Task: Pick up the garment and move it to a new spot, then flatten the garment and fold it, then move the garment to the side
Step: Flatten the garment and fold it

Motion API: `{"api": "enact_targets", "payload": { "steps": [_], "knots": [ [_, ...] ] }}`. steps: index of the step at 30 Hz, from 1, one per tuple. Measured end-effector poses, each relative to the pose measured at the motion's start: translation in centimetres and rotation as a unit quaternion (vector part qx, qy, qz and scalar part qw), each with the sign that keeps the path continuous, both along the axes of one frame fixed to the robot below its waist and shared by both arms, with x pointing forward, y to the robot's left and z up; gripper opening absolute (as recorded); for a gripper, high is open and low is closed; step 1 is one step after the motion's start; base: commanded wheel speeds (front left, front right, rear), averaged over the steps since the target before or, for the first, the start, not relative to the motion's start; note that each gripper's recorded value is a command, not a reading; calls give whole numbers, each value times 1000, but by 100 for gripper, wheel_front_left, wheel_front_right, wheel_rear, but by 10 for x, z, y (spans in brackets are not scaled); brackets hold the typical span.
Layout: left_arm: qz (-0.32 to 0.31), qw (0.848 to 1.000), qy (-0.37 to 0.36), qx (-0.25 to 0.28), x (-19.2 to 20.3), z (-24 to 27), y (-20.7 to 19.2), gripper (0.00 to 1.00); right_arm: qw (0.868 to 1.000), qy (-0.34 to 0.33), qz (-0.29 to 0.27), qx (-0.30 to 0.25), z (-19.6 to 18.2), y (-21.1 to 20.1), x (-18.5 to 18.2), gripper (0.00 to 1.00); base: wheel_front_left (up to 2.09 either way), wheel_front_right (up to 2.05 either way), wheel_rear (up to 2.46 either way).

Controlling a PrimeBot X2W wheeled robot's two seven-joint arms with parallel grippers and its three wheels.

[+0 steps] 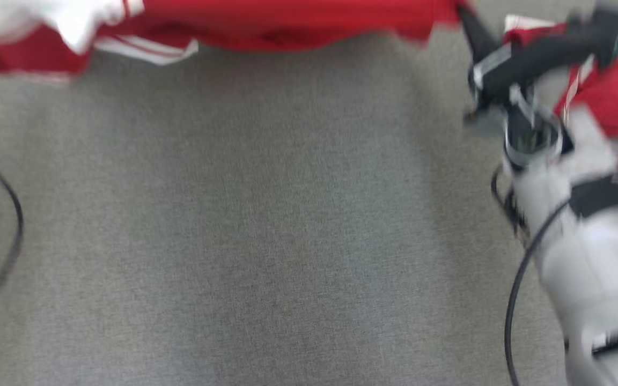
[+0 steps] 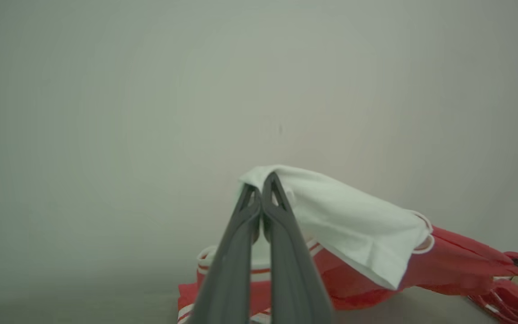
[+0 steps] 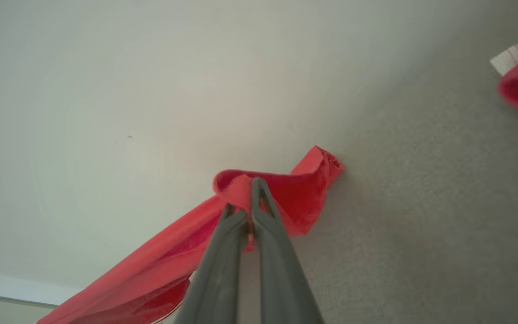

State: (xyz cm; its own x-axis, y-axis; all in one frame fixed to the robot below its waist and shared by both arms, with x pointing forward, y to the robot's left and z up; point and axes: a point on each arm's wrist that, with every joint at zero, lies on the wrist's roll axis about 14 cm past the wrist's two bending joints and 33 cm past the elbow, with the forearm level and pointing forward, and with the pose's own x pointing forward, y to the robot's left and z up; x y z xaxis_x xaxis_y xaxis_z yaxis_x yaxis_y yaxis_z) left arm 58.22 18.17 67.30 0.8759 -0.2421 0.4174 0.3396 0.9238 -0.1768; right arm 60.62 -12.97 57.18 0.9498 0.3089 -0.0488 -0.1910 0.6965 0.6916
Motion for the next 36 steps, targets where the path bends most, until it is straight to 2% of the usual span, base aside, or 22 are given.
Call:
{"api": "enact_targets", "payload": {
  "steps": [6,12,19,26,36],
  "knots": [
    [19,999,30,-33,-58,-30,3,0,999,17,10,33,-26,-4,-53,0,0,0,0],
    [35,994,74,-66,-111,-68,-1,0,997,63,32,4,-71,-9,-116,0,0,0,0],
    [74,983,124,-112,-162,-108,4,0,993,112,45,18,-107,-2,-171,0,0,0,0],
    [124,967,174,-137,-210,-146,23,0,988,137,57,44,-118,3,-214,0,0,0,0],
    [146,950,227,-157,-260,-185,28,0,976,196,86,42,-143,7,-266,0,0,0,0]
  ]
}}
